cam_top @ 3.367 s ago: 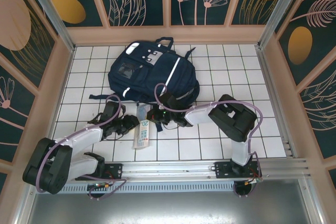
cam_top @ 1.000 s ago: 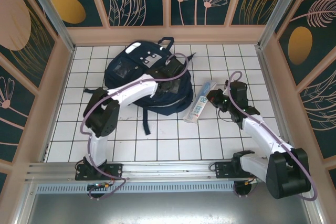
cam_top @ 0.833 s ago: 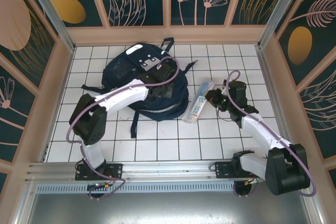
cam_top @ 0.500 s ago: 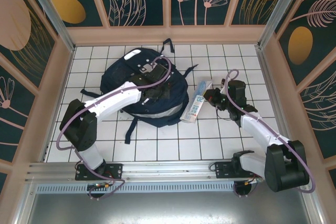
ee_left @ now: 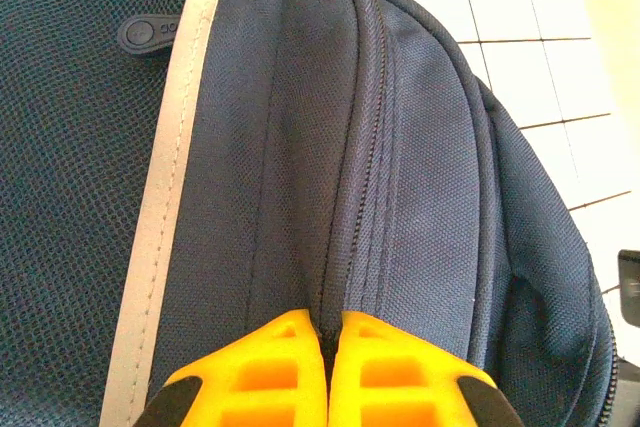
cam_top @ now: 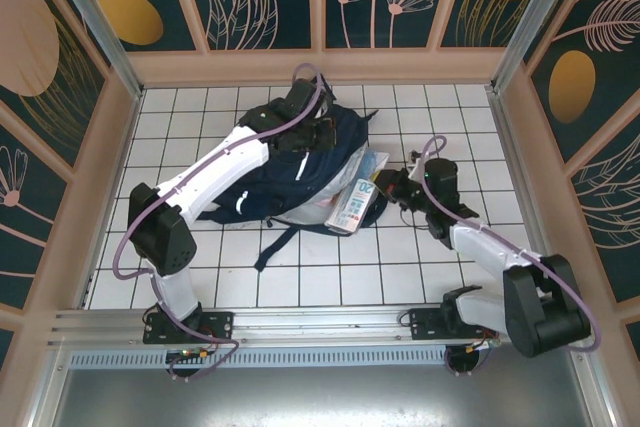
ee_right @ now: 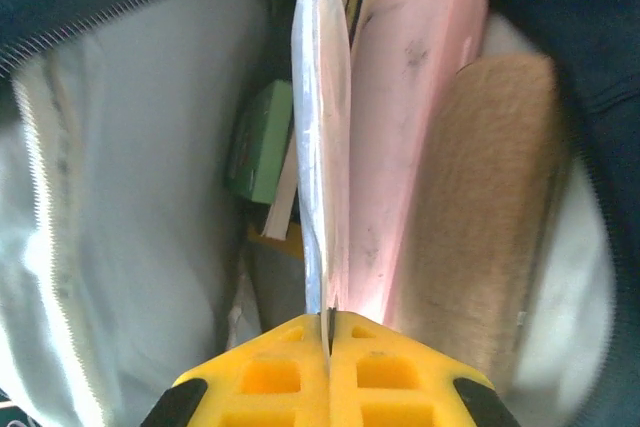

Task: Pack the student bag
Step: Place the loose stationery in the student bag.

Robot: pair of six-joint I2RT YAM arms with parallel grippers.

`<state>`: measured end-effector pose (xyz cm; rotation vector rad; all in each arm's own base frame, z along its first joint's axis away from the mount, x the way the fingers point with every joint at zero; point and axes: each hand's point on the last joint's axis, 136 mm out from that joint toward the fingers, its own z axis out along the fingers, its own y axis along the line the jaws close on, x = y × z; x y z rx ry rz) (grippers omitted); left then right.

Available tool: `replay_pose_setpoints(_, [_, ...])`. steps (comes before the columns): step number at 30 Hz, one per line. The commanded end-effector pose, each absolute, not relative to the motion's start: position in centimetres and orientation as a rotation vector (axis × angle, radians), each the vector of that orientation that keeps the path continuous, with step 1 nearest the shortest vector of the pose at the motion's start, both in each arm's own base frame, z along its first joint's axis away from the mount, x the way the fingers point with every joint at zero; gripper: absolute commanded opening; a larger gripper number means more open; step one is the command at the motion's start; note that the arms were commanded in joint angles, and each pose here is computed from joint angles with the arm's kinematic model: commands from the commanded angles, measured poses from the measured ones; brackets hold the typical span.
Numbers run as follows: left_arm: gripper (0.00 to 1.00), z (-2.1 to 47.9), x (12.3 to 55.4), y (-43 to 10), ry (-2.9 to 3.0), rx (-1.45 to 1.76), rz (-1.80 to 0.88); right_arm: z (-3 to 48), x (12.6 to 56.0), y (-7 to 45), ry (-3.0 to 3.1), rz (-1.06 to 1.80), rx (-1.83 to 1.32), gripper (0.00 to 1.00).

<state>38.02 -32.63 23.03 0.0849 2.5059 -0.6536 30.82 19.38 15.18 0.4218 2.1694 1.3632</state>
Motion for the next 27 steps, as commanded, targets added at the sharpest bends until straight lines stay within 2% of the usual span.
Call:
replay_pose_setpoints(1, [0.00, 27.1, 38.7, -32.6, 2.412, 0.113, -0.764, 18.6, 32.6, 21.7, 2.038, 1.472, 0.364, 0.00])
replay_pose_setpoints(6, [0.00, 28.6, 39.0, -31.7, 2.372, 0.094, -0.794, 18.2, 34.9, 24.7, 2.056, 1.489, 0.355, 0.00])
replay_pose_setpoints(12, [0.00, 28.1, 38.5, -31.4, 2.378, 0.075, -0.819, 16.1, 37.8, 28.0, 2.117, 1.504, 0.361, 0.00])
replay_pose_setpoints(18, [0.00, 27.6, 38.2, -31.0, 2.379, 0.060, -0.821, 13.7, 38.3, 30.0, 2.221, 1.430, 0.343, 0.00])
replay_pose_setpoints(19, [0.00, 27.7, 38.0, -30.9, 2.375, 0.060, -0.825, 13.4, 38.3, 30.0, 2.238, 1.405, 0.338, 0.06])
replay_pose_setpoints(20, [0.00, 27.6, 38.0, -30.9, 2.376, 0.061, -0.825, 13.3, 38.2, 30.0, 2.249, 1.381, 0.331, 0.18])
replay_pose_setpoints(21, [0.00, 27.5, 38.0, -30.8, 2.377, 0.060, -0.825, 13.3, 38.1, 29.8, 2.257, 1.357, 0.327, 0.26])
replay_pose_setpoints(26, [0.00, 26.8, 38.1, -30.6, 2.385, 0.059, -0.815, 14.4, 38.0, 28.1, 2.261, 1.249, 0.312, 0.60])
replay_pose_setpoints(27, [0.00, 26.6, 38.2, -30.7, 2.387, 0.059, -0.815, 14.6, 37.9, 27.7, 2.265, 1.227, 0.310, 0.63])
